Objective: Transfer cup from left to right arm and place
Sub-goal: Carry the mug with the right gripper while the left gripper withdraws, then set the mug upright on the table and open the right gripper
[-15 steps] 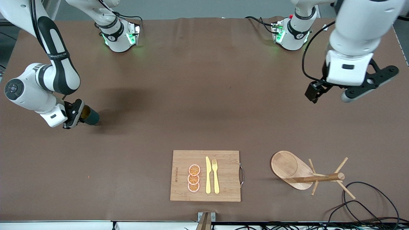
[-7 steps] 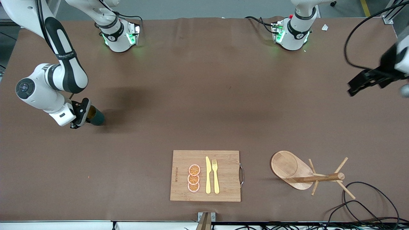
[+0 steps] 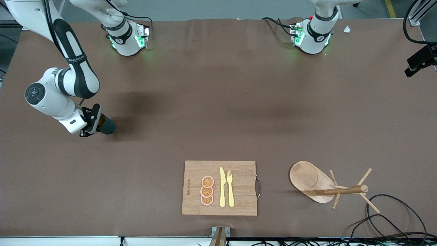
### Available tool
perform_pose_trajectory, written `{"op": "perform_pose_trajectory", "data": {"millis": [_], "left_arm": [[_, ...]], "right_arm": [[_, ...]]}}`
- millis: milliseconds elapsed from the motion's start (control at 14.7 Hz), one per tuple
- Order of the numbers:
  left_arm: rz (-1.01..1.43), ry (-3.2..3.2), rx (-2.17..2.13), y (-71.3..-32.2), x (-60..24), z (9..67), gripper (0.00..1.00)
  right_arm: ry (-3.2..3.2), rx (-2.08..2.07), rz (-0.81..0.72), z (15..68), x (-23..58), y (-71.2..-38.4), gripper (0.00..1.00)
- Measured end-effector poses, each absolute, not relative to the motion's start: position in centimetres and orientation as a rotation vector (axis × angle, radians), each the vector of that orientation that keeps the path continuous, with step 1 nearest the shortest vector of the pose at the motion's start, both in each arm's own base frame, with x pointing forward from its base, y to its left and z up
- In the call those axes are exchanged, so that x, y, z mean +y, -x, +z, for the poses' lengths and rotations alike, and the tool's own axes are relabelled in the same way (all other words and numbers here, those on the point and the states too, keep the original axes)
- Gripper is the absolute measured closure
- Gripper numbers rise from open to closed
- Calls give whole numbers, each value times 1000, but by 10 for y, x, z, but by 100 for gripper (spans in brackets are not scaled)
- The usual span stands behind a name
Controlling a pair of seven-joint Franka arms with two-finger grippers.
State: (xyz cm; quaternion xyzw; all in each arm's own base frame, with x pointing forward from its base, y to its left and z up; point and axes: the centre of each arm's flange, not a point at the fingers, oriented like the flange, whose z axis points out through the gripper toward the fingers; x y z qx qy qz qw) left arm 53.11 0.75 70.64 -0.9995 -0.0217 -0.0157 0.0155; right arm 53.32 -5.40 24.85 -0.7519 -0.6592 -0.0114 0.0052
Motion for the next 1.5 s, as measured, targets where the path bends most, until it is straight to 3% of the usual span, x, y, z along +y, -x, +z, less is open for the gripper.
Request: {"op": "perform_pose_trajectory", "data": {"millis": [478,1024,1502], "left_arm": [[-8,3146,39,-520,10,697,0],[-14,3146,42,-509,9,701,0],[6,3146,46,-505,8,702,0]], "right_arm": [[2430,-1807,73,286,-55,-545,2],[2829,-1133,39,374,-53,-552,0],[2972,-854,112,483,-55,-567,0]]}}
